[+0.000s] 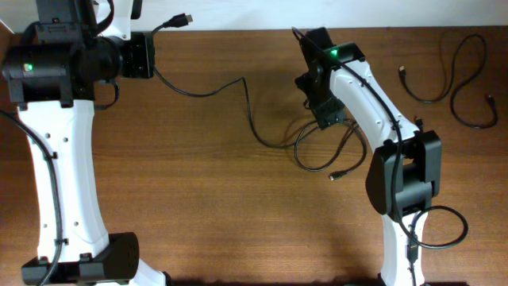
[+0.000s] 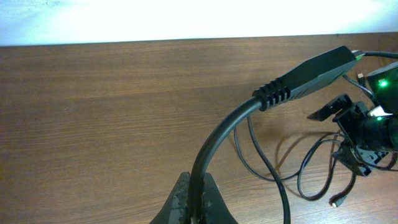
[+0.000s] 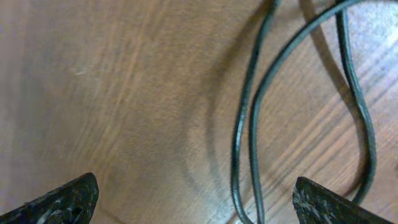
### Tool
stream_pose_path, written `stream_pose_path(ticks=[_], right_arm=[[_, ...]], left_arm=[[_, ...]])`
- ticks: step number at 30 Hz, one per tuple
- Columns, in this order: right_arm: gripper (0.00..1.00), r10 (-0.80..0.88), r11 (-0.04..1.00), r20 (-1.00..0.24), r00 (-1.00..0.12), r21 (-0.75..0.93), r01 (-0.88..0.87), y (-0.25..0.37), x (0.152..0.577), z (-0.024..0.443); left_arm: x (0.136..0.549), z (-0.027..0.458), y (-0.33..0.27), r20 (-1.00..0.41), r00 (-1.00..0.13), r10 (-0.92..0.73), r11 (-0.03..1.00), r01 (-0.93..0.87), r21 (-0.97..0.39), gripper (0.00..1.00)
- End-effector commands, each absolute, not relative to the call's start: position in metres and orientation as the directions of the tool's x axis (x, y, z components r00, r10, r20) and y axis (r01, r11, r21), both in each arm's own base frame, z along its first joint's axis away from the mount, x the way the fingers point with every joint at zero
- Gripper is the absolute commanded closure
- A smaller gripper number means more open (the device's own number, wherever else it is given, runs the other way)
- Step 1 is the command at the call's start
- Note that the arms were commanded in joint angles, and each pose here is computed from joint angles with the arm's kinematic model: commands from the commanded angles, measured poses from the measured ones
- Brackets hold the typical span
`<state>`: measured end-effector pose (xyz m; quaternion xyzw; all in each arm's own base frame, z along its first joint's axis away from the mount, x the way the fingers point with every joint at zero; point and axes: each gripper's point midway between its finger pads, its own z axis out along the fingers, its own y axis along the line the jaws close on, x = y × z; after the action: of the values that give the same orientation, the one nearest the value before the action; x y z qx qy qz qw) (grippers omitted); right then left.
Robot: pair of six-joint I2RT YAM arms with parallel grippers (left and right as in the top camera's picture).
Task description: Untangle cables
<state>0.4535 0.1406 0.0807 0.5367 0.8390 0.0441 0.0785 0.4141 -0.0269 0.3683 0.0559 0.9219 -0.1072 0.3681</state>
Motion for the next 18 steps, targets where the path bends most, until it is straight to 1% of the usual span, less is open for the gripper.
stream_pose_path(ticks=[1,3,5,6,10,13,14,15,16,17,18], right_arm=[[0.01,0.921,0.389,-0.043,-0.387,0.125,0.913,0.153,0.440,0.075],[0.01,0.940,0.340,0.005,-0.342,0.079,0.937,0.158,0.425,0.073],[0.01,0.944,0.328,0.008,-0.329,0.055,0.943,0.159,0.419,0.073],[0.01,0.959,0.284,0.021,-0.284,0.020,0.959,0.158,0.410,0.072],[0.01,0.959,0.282,0.002,-0.282,-0.010,0.959,0.152,0.404,0.068],[0.01,0.959,0.283,-0.012,-0.283,-0.011,0.959,0.150,0.404,0.054],[0.03,0.959,0.284,-0.011,-0.284,0.015,0.959,0.152,0.410,0.054],[0.22,0.958,0.286,-0.009,-0.286,0.043,0.957,0.154,0.416,0.054],[0.28,0.958,0.285,-0.006,-0.285,0.075,0.956,0.157,0.424,0.055],[0.27,0.958,0.285,-0.005,-0.286,0.099,0.953,0.159,0.429,0.055],[0.30,0.958,0.284,-0.004,-0.285,0.112,0.952,0.160,0.432,0.056]], left_arm=[[0.409,0.380,-0.028,-0.715,-0.698,0.041,0.969,0.203,-0.143,1.00],[0.408,0.379,-0.028,-0.713,-0.700,0.040,0.969,0.202,-0.144,1.00],[0.408,0.379,-0.028,-0.711,-0.702,0.040,0.969,0.202,-0.145,1.00],[0.408,0.379,-0.029,-0.711,-0.702,0.040,0.969,0.202,-0.145,1.00],[0.406,0.377,-0.028,-0.704,-0.709,0.040,0.969,0.201,-0.147,1.00],[0.405,0.376,-0.029,-0.701,-0.712,0.040,0.968,0.200,-0.148,1.00],[0.405,0.376,-0.028,-0.699,-0.714,0.040,0.969,0.199,-0.149,1.00],[0.404,0.375,-0.029,-0.697,-0.716,0.040,0.969,0.199,-0.149,1.00],[0.404,0.375,-0.029,-0.695,-0.718,0.040,0.968,0.199,-0.150,1.00],[0.403,0.374,-0.028,-0.693,-0.720,0.040,0.969,0.198,-0.150,1.00],[0.403,0.374,-0.028,-0.692,-0.720,0.040,0.969,0.198,-0.151,1.00]])
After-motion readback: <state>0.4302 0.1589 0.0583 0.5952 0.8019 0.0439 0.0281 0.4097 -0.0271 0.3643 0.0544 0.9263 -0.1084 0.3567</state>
